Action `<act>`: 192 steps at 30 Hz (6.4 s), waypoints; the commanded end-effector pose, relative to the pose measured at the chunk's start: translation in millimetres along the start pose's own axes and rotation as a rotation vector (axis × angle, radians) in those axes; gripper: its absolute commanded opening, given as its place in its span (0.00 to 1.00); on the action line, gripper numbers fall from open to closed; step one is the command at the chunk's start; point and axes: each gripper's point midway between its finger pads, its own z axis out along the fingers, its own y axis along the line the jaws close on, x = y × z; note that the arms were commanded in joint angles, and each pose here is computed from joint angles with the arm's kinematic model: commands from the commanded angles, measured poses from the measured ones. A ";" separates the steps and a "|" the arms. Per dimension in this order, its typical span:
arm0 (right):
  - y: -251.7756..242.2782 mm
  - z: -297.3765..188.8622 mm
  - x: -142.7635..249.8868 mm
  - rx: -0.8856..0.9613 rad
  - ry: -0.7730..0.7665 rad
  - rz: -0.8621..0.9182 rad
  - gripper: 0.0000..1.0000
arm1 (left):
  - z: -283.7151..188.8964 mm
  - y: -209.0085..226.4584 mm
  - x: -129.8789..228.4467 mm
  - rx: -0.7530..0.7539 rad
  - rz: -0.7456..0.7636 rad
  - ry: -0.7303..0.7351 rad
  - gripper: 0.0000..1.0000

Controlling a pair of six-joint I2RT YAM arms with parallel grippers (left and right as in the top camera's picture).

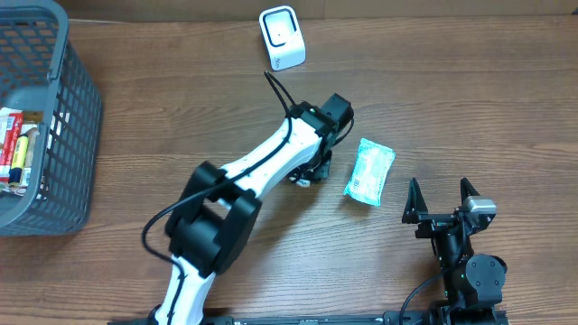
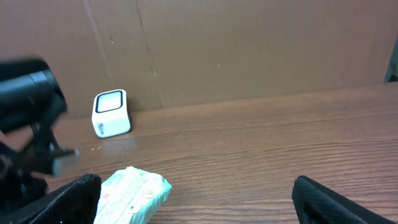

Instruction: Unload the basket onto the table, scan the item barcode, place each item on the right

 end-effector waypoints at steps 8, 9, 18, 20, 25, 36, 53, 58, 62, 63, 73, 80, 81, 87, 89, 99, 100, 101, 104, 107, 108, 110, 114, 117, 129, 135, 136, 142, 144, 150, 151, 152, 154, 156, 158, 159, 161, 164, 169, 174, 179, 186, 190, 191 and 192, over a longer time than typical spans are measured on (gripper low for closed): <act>-1.2 0.1 1.5 0.003 -0.005 -0.004 1.00 | 9.4 7.1 -2.4 -0.024 0.010 0.025 0.56; -1.2 0.1 1.5 0.003 -0.005 -0.004 1.00 | 3.7 9.8 -5.9 -0.021 0.000 0.019 0.56; -1.1 0.1 1.4 0.003 -0.006 -0.004 1.00 | -77.3 30.1 -41.4 0.059 -0.074 -0.078 0.59; -1.1 0.1 1.4 0.003 -0.006 -0.004 1.00 | -94.7 21.2 -43.4 0.127 -0.023 -0.093 0.61; -1.2 0.1 1.5 0.003 -0.005 -0.004 1.00 | -111.5 -2.3 -36.4 0.252 0.057 -0.083 0.78; -1.2 0.1 1.5 0.003 -0.005 -0.004 1.00 | -104.6 -33.3 -21.6 0.320 0.108 -0.038 0.89; -1.1 0.1 1.4 0.003 -0.006 -0.004 1.00 | -115.8 -77.0 -0.2 0.452 0.216 -0.006 0.79; -1.2 0.1 1.5 0.003 -0.005 -0.004 1.00 | -117.7 -91.2 6.8 0.454 0.253 -0.015 0.79; -1.2 0.1 1.5 0.003 -0.005 -0.004 1.00 | -118.5 -103.3 9.6 0.437 0.282 -0.044 0.80; -1.2 0.1 1.5 0.003 -0.005 -0.004 1.00 | -118.5 -105.8 10.1 0.429 0.290 -0.053 0.80; -1.2 0.1 1.5 0.003 -0.005 -0.004 1.00 | -112.0 -106.6 6.7 0.300 0.240 -0.122 0.82; -1.2 0.1 1.5 0.003 -0.005 -0.004 1.00 | -96.4 -104.8 8.6 0.294 0.186 -0.102 0.76; -1.2 0.1 1.5 0.003 -0.005 -0.004 1.00 | -91.8 -104.7 9.6 0.293 0.177 -0.096 0.75; -1.2 0.1 1.5 0.003 -0.005 -0.004 1.00 | -79.8 -104.0 13.3 0.288 0.172 -0.082 0.72; -1.1 0.1 1.4 0.003 -0.006 -0.004 1.00 | -79.8 -104.0 13.2 0.288 0.172 -0.082 0.71; -1.2 0.1 1.5 0.003 -0.005 -0.004 1.00 | -69.6 -102.9 18.5 0.282 0.110 -0.056 0.63; -1.2 0.1 1.5 0.003 -0.005 -0.004 1.00 | -68.8 -102.7 19.2 0.282 0.108 -0.053 0.63; -1.1 0.1 1.4 0.003 -0.006 -0.004 1.00 | -67.7 -102.2 20.1 0.279 0.108 -0.050 0.63; -1.1 0.1 1.4 0.003 -0.006 -0.004 1.00 | -63.9 -101.0 22.9 0.274 0.109 -0.040 0.58; -1.2 0.1 1.5 0.003 -0.005 -0.004 1.00 | -63.3 -100.7 23.5 0.274 0.109 -0.037 0.40; -1.1 0.1 1.4 0.003 -0.006 -0.004 1.00 | -63.7 -102.1 24.3 0.281 0.110 -0.033 0.33; -1.1 0.1 1.4 0.003 -0.006 -0.004 1.00 | -64.3 -104.3 26.1 0.296 0.111 -0.023 0.21; -1.2 0.1 1.5 0.003 -0.005 -0.004 1.00 | -64.3 -103.5 26.3 0.296 0.110 -0.019 0.06; -1.2 0.1 1.5 0.003 -0.005 -0.004 1.00 | -64.1 -102.6 26.9 0.293 0.109 -0.016 0.04; -1.2 0.1 1.5 0.003 -0.005 -0.004 1.00 | -102.3 -103.8 9.1 0.356 0.096 -0.100 0.04; -1.2 0.1 1.5 0.003 -0.005 -0.004 1.00 | -148.4 -100.7 -2.4 0.467 0.080 -0.167 0.04; -1.1 0.1 1.4 0.003 -0.005 -0.004 1.00 | -154.0 -98.5 -3.9 0.480 0.076 -0.177 0.04; -1.1 0.1 1.4 0.003 -0.006 -0.004 1.00 | -175.1 -78.4 -13.3 0.513 0.034 -0.216 0.04; -1.1 0.1 1.4 0.003 -0.006 -0.004 1.00 | -174.6 -72.4 -15.6 0.508 0.020 -0.214 0.04; -1.2 0.1 1.5 0.003 -0.005 -0.004 1.00 | -167.1 -60.3 -11.7 0.459 0.015 -0.189 0.04; -1.1 0.1 1.4 0.003 -0.006 -0.004 1.00 | -165.2 -56.6 -11.3 0.438 0.011 -0.189 0.04; -1.1 0.1 1.5 0.003 -0.005 -0.004 1.00 | -163.5 -53.0 -11.0 0.417 0.007 -0.189 0.04; -1.2 0.1 1.5 0.003 -0.005 -0.004 1.00 | -160.5 -48.8 -10.0 0.390 0.004 -0.186 0.04; -1.2 0.1 1.5 0.003 -0.005 -0.004 1.00 | -159.2 -47.9 -7.8 0.385 0.004 -0.176 0.04; -1.1 0.1 1.4 0.003 -0.006 -0.004 1.00 | -157.7 -47.2 -6.9 0.380 0.003 -0.172 0.04; -1.2 0.1 1.5 0.003 -0.005 -0.004 1.00 | -156.6 -47.0 -6.2 0.379 0.003 -0.169 0.04; -1.2 0.1 1.5 0.003 -0.005 -0.004 1.00 | -153.8 -46.8 -5.0 0.375 0.003 -0.163 0.05; -1.2 0.1 1.5 0.003 -0.005 -0.004 1.00 | -144.1 -44.9 -1.6 0.341 0.005 -0.155 0.04; -1.1 0.1 1.4 0.003 -0.006 -0.004 1.00 | -115.8 -48.9 5.9 0.266 0.025 -0.116 0.04; -1.2 0.1 1.5 0.003 -0.005 -0.004 1.00 | -75.4 -67.0 11.2 0.230 0.043 -0.042 0.04; -1.2 0.1 1.5 0.003 -0.005 -0.004 1.00 | -37.4 -92.0 24.8 0.257 0.071 0.061 0.04; -1.1 0.1 1.4 0.003 -0.006 -0.004 1.00 | -28.5 -110.7 31.1 0.306 0.088 0.091 0.04; -1.1 0.1 1.5 0.003 -0.005 -0.004 1.00 | -32.3 -126.1 32.4 0.360 0.099 0.085 0.04; -1.2 0.1 1.5 0.003 -0.005 -0.004 1.00 | -32.7 -128.1 32.4 0.363 0.092 0.083 0.04; -1.2 0.1 1.5 0.003 -0.005 -0.004 1.00 | -33.6 -131.7 33.6 0.373 0.091 0.084 0.04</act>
